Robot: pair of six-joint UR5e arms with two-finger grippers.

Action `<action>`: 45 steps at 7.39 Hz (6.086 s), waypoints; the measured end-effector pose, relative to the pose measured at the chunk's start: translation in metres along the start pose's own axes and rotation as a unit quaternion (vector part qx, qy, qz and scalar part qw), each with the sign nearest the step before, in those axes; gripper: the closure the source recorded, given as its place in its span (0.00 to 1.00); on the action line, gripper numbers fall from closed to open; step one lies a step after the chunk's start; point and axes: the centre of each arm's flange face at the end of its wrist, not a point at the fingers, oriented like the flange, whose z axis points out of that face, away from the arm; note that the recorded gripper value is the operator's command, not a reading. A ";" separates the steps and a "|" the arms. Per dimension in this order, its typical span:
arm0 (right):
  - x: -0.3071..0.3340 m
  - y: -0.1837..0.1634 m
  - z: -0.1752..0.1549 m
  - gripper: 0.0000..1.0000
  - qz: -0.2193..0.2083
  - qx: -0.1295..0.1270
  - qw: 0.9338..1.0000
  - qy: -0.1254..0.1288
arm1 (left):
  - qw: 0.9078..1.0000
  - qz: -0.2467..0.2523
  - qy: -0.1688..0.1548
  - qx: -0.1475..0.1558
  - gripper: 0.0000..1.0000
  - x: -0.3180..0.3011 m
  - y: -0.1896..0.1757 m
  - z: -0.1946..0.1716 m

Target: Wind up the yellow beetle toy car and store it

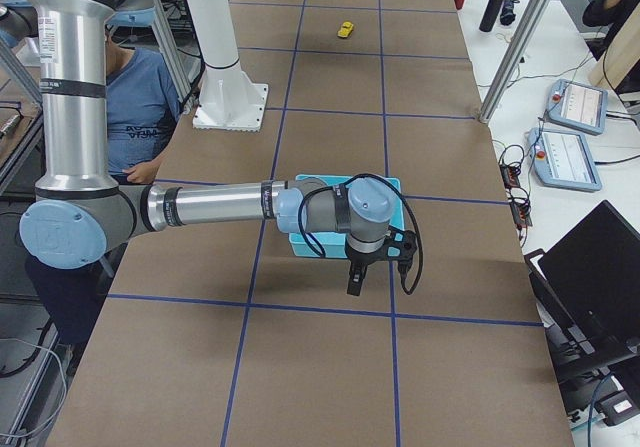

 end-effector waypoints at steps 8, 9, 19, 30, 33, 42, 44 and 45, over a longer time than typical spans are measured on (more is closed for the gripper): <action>0.001 0.001 0.001 0.00 -0.004 -0.001 1.000 -0.001 | 0.882 0.459 -0.063 -0.085 0.00 0.218 -0.006 0.088; 0.000 0.001 0.000 0.00 -0.004 -0.001 1.000 -0.001 | 0.858 0.498 -0.073 -0.102 0.00 0.222 0.001 0.099; 0.022 0.039 -0.004 0.00 -0.032 0.008 0.999 0.033 | 0.745 0.623 -0.127 -0.199 0.00 0.254 0.036 0.194; 0.037 0.044 0.005 0.00 -0.044 -0.006 0.999 0.029 | 0.723 0.650 -0.139 -0.188 0.02 0.240 0.031 0.220; 0.039 0.045 0.005 0.00 -0.043 -0.006 0.999 0.030 | 0.716 0.658 -0.138 -0.186 0.09 0.236 0.032 0.223; 0.042 0.046 0.002 0.00 -0.040 -0.002 0.999 0.029 | 0.729 0.648 -0.147 -0.165 1.00 0.234 0.024 0.210; 0.043 0.047 0.003 0.00 -0.039 -0.003 0.999 0.029 | 0.773 0.593 -0.169 -0.147 1.00 0.217 0.007 0.187; 0.045 0.049 0.003 0.00 -0.036 -0.004 0.999 0.029 | 0.798 0.562 -0.172 -0.132 1.00 0.215 -0.002 0.177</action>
